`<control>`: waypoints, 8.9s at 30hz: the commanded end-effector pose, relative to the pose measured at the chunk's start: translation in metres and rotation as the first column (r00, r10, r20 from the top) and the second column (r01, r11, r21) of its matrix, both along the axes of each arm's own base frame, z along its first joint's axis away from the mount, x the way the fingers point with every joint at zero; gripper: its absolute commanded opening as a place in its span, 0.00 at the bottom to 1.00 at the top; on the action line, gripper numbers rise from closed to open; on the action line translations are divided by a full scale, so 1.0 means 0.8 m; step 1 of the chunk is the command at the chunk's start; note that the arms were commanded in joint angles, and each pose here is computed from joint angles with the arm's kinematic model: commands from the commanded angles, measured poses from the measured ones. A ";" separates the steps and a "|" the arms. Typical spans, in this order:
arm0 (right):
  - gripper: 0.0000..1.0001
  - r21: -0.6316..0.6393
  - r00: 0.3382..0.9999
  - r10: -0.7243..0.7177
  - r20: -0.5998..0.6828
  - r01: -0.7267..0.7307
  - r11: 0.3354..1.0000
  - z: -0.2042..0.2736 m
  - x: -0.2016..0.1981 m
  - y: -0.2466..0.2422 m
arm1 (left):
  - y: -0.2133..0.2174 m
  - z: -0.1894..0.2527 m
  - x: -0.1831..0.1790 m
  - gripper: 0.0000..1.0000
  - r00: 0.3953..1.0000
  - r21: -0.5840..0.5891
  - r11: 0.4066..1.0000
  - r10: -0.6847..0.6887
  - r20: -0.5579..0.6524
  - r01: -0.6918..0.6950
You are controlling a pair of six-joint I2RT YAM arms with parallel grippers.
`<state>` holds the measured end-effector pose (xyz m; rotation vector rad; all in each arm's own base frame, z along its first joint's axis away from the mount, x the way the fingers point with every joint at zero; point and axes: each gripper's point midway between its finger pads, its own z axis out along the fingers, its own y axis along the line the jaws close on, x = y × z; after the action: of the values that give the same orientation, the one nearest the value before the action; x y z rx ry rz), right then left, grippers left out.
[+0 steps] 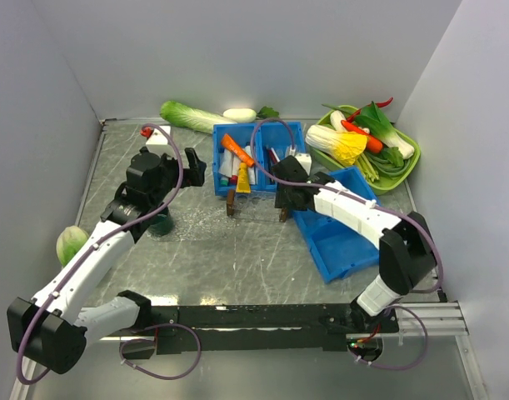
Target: Prepare toiletry sets of a toothbrush and toothpaste on the tray
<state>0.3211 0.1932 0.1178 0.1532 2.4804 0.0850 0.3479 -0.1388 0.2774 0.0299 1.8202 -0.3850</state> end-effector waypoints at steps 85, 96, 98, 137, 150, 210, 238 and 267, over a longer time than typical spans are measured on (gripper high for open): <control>0.10 0.120 0.999 -0.027 -0.036 0.031 0.992 0.037 -0.009 0.136 | -0.027 0.008 0.001 0.96 0.996 -0.071 0.994 -0.088 0.002 0.088; 0.43 0.123 0.996 -0.040 -0.083 0.050 0.991 0.003 0.000 0.122 | -0.024 0.009 0.000 0.97 0.997 -0.072 0.994 -0.077 0.002 0.077; 0.43 0.123 0.995 -0.033 -0.095 0.045 0.991 -0.002 0.002 0.127 | -0.024 0.009 0.001 0.97 0.997 -0.072 0.995 -0.076 0.004 0.076; 0.00 0.135 0.991 0.055 -0.121 -0.039 0.990 -0.015 0.004 0.177 | -0.028 0.002 0.003 0.96 0.996 -0.071 0.994 -0.089 -0.014 0.088; 0.00 0.127 0.990 0.100 -0.104 -0.087 0.988 -0.009 0.005 0.205 | -0.028 0.001 0.004 0.96 0.996 -0.070 0.994 -0.087 -0.015 0.086; 0.00 0.134 0.978 0.186 -0.097 -0.173 0.976 -0.013 0.002 0.250 | 0.067 0.015 0.018 0.96 0.977 -0.056 0.976 0.211 0.022 -0.210; 0.53 0.178 0.982 0.183 -0.054 -0.171 0.969 0.005 0.004 0.251 | 0.064 0.014 0.018 0.97 0.980 -0.066 0.978 0.200 0.018 -0.198; 0.72 0.334 0.904 0.169 0.392 -0.311 0.890 0.188 -0.010 0.108 | 0.068 0.032 0.006 0.96 0.979 -0.114 0.978 0.185 0.091 -0.174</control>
<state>0.3141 0.3077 0.2198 0.0250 2.2186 0.6528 0.3512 -0.0846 0.2902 -0.1749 1.7437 -0.3143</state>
